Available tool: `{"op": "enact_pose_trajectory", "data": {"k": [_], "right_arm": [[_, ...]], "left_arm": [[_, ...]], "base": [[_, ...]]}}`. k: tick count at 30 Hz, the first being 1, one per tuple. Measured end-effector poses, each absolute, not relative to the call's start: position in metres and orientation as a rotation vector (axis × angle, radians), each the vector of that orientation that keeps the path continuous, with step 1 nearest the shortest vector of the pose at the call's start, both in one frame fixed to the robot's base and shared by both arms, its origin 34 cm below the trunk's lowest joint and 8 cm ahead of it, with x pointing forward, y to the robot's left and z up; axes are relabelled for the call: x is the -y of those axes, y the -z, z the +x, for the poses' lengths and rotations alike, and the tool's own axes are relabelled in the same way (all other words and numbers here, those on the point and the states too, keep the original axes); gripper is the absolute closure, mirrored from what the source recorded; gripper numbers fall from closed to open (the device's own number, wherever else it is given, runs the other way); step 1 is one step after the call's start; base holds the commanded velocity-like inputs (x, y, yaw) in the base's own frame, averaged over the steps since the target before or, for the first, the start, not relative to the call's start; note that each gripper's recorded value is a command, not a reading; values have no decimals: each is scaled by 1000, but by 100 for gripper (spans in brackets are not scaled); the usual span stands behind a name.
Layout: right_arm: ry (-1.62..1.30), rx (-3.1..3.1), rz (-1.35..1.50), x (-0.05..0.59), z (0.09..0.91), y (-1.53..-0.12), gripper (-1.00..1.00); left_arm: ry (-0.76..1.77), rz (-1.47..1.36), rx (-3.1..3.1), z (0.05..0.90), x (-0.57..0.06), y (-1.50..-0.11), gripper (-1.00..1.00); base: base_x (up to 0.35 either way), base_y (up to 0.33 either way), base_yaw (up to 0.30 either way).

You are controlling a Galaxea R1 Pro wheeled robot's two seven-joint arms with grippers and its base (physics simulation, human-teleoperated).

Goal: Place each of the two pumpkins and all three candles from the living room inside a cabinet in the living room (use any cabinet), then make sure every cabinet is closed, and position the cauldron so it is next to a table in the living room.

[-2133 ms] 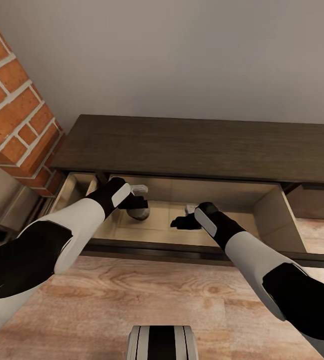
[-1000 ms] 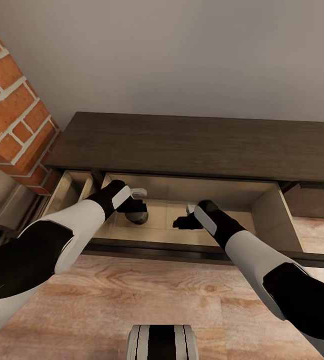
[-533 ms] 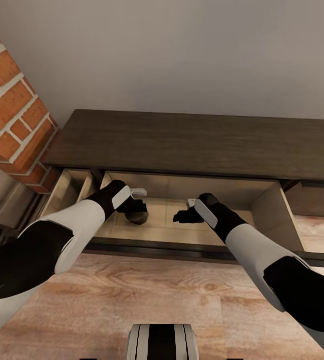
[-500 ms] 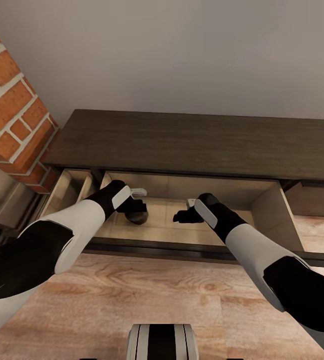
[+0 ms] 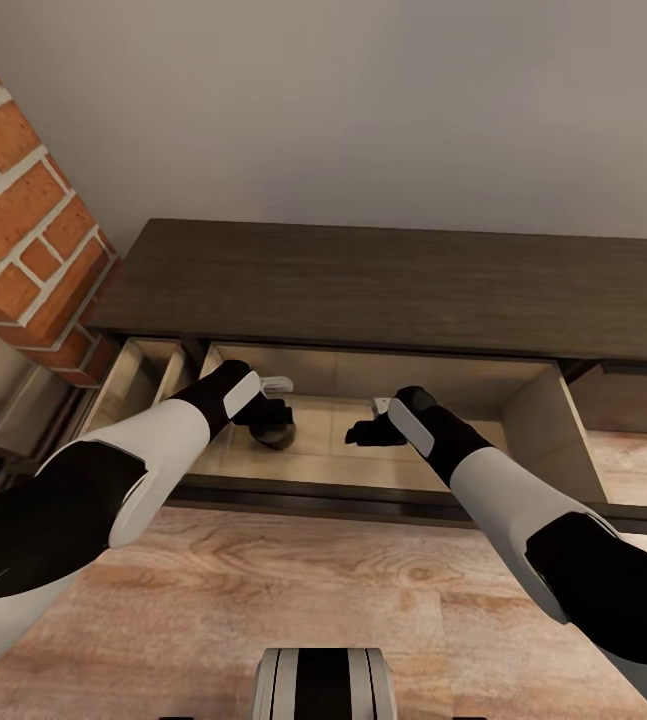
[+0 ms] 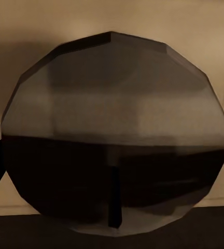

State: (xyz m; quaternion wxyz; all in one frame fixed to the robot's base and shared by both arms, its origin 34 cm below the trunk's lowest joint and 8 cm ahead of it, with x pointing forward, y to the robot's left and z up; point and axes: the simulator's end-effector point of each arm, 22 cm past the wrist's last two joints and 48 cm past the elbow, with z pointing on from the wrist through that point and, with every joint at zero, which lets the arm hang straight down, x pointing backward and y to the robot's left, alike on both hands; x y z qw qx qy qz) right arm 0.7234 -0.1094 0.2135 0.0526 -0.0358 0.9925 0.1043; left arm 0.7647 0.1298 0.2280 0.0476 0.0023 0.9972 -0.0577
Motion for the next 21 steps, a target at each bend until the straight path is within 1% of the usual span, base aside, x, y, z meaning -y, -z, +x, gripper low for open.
{"op": "enact_pose_trajectory", "data": {"k": [21], "right_arm": [[-319, -2993, -111, 107, 730, -228, -100]], "left_arm": [[175, 9, -3021, 770, -130, -243, -100]], "base": [[0, 0, 0]]}}
